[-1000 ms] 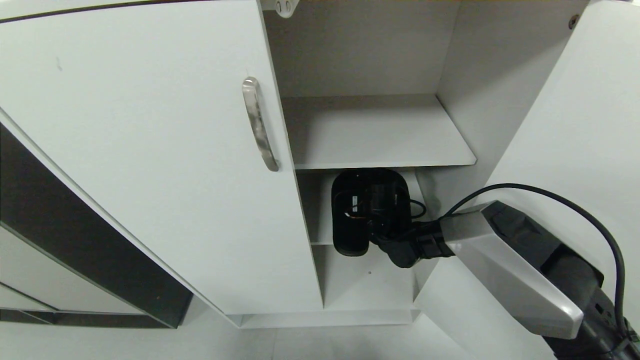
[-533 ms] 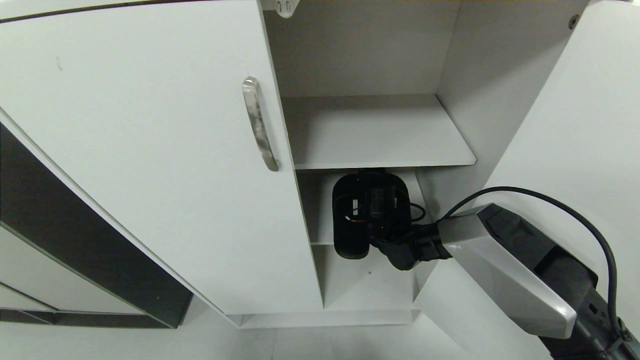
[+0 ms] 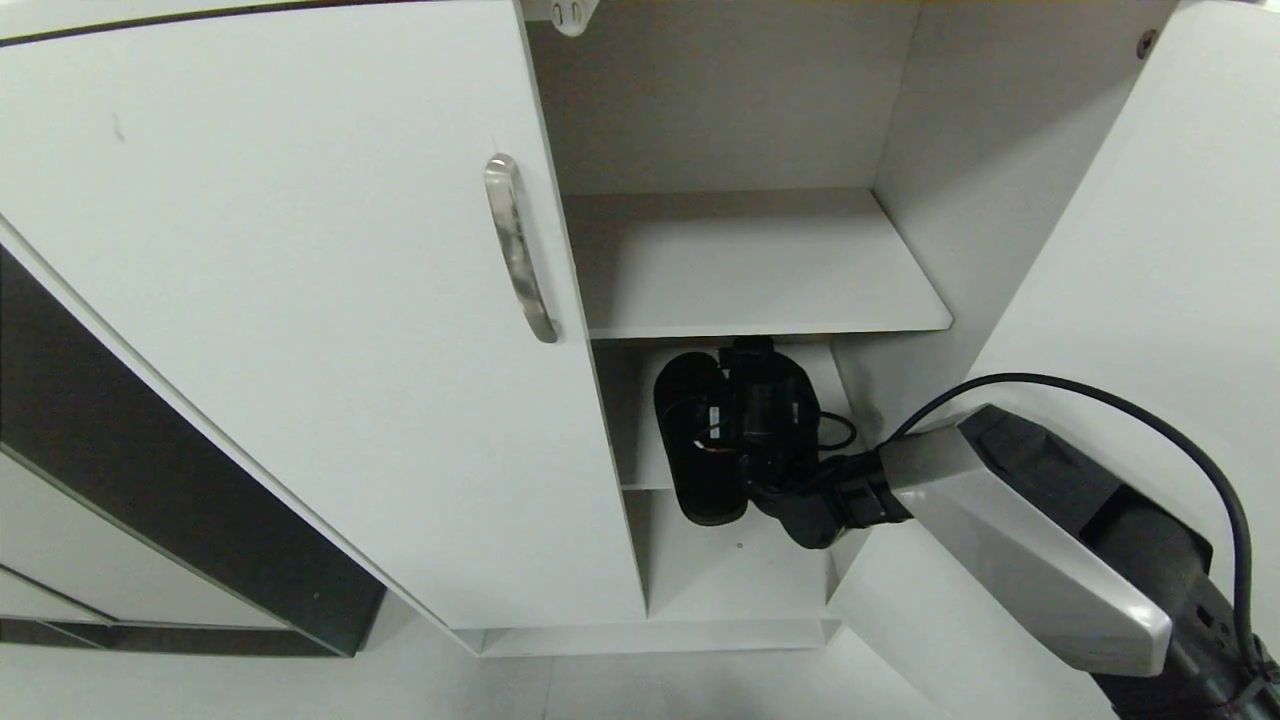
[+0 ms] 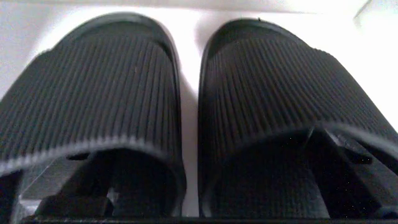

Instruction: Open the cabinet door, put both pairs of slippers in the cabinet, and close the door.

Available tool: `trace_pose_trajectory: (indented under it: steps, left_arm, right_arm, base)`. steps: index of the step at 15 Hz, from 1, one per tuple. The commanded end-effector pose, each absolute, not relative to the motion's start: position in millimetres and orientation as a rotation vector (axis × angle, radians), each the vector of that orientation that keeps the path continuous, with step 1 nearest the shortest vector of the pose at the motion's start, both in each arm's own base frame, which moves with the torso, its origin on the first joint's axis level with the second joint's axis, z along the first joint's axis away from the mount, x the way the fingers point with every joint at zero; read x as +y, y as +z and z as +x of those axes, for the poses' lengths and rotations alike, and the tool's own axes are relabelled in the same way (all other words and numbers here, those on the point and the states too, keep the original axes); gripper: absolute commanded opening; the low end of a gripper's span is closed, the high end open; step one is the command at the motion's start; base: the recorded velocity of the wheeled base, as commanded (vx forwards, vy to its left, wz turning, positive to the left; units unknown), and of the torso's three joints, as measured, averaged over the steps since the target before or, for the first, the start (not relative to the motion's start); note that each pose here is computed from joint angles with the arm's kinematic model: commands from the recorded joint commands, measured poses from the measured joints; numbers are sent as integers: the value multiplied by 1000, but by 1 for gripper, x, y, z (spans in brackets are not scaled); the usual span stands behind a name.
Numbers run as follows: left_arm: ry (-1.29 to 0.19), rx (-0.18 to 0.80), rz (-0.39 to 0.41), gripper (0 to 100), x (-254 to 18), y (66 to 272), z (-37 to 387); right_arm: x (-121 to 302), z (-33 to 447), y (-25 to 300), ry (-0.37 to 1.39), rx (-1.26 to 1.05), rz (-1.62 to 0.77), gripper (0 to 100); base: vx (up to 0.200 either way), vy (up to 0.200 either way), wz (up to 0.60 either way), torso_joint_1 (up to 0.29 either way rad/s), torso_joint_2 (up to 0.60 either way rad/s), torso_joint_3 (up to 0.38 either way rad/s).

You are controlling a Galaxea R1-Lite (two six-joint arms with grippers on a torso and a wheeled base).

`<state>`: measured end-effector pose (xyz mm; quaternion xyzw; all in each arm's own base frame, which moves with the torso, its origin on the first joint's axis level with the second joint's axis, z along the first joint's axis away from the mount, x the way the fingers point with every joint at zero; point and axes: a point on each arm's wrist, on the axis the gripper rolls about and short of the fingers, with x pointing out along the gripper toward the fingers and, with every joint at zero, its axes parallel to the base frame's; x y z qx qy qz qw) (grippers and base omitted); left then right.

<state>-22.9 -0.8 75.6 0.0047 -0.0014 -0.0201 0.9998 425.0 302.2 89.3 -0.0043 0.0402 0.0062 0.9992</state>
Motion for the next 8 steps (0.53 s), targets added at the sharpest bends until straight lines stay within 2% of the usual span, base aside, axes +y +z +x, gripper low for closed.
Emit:
trace_pose_trajectory:
  steps: [1,4,5,8]
  left_arm:
    - [-40,-2,9,0,-1,76,-23]
    - [-40,-2,9,0,-1,76,-23]
    - [-38,-2,11,0,-1,76,-23]
    - [-40,-2,11,0,-1,76,-23]
  right_arm:
    - [298,413,104,18,64,3,100]
    - [297,384,109,47,62,5,100]
    - [297,361,110,78,51,11,100]
    - [287,322,97,121,62,1,100]
  base:
    - [0,0,0,0,0,0]
    - [0,0,0,0,0,0]
    - [0,0,0,0,0,0]
    - [0,0,0,0,0,0]
